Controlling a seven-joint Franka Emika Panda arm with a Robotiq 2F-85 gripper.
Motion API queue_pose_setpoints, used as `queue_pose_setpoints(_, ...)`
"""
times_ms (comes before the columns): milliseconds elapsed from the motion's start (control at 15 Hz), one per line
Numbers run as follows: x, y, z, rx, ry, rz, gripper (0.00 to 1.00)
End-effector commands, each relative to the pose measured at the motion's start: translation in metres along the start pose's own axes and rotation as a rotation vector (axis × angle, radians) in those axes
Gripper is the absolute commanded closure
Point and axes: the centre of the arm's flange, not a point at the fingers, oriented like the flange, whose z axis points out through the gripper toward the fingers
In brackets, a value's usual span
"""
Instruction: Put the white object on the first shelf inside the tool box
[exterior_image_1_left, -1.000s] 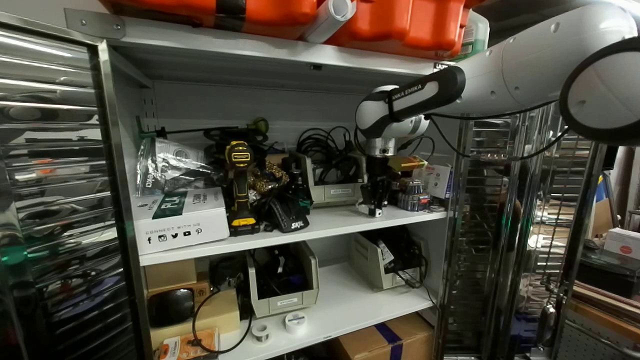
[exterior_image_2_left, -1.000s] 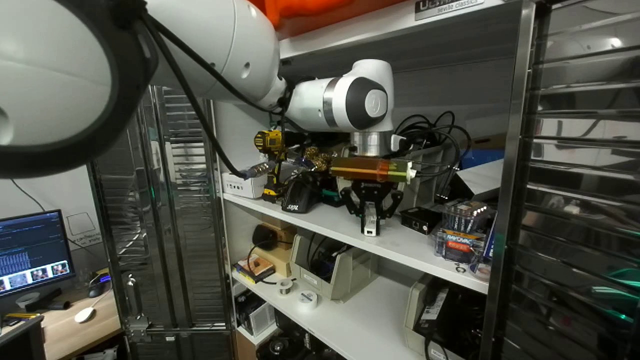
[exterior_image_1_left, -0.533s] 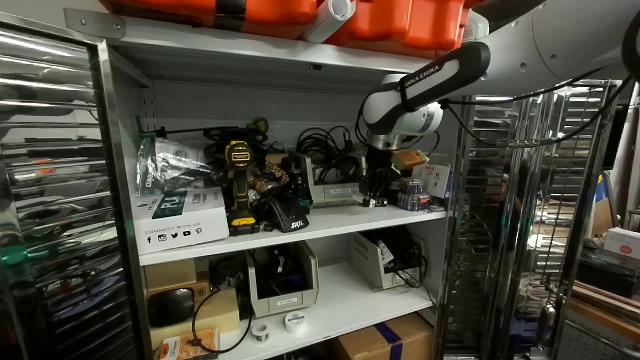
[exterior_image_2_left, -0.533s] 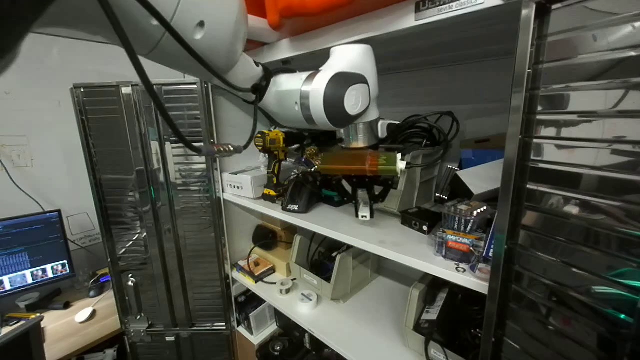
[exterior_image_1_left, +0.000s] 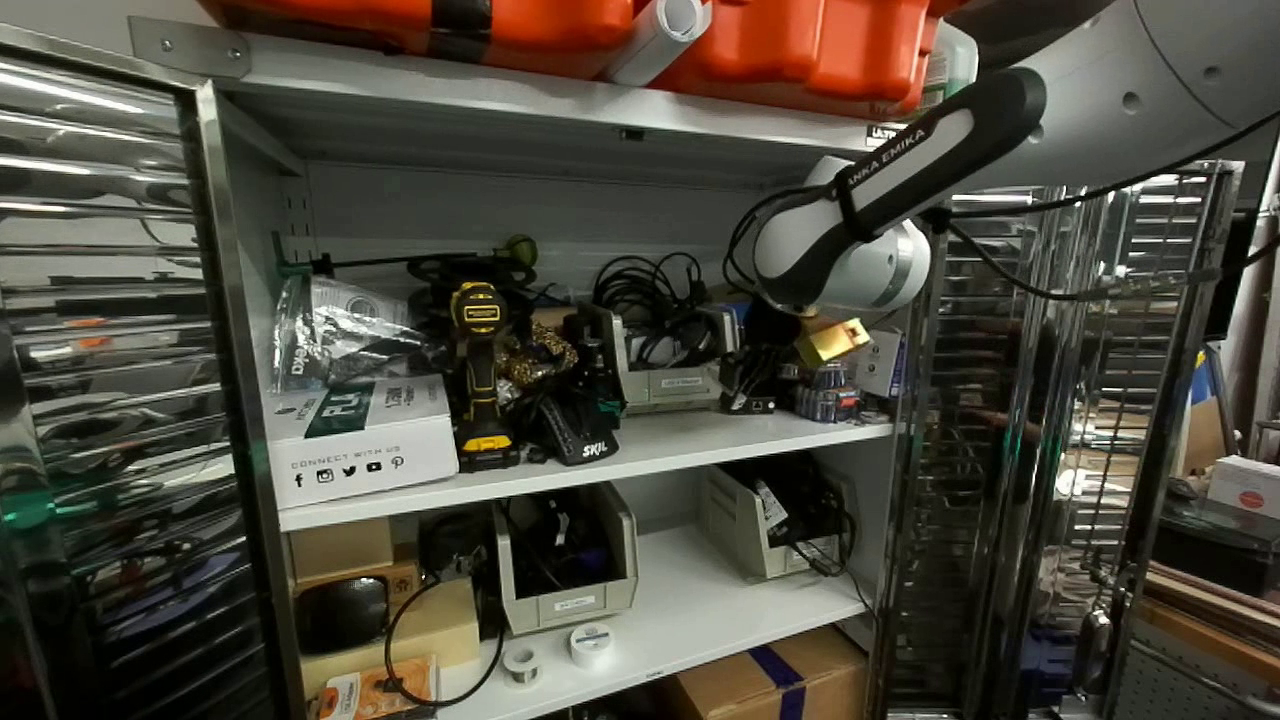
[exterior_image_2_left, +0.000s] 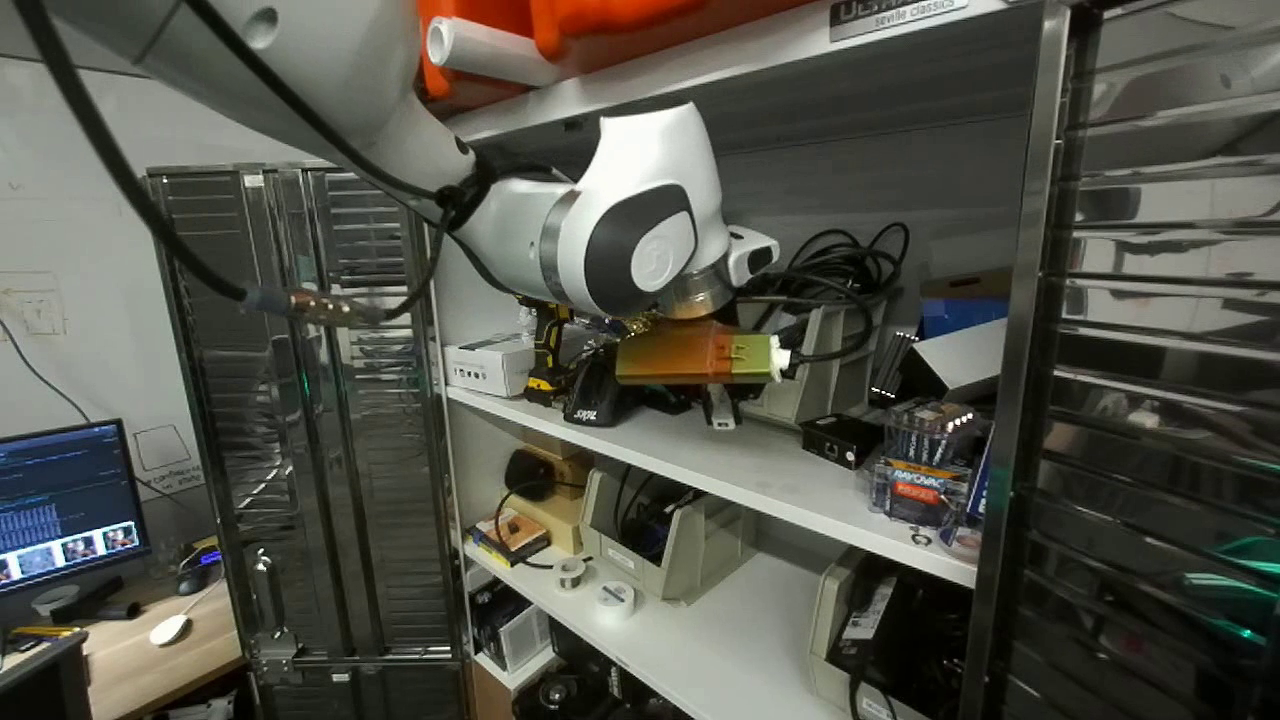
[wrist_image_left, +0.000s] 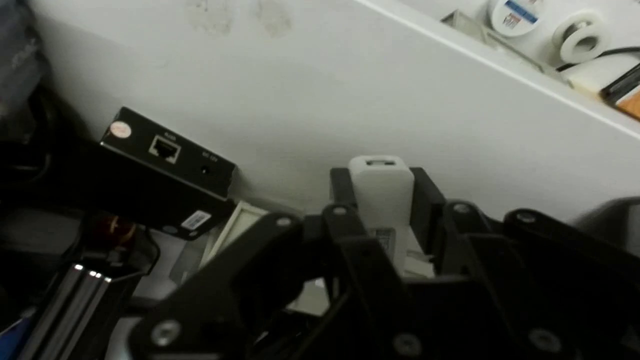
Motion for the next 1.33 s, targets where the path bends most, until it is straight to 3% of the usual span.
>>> queue_pose_setpoints(0,-0.016,-0.012,0.011,-0.05,0.194,0.01,0.86)
queue_pose_setpoints(400,0.018,-0.023,0.014,-0.122,0.511,0.071,0.86)
queue_pose_setpoints(800,0.059,-0.004,-0.005,-0.215,0.774,0.137,0.86)
queue_pose_setpoints(1000,0.075,0.01,0.007,-0.281,0.828,0.145,0.86)
queue_pose_setpoints(1267,0.09,0.017,0.028,-0.293,0.816,0.154,0.86)
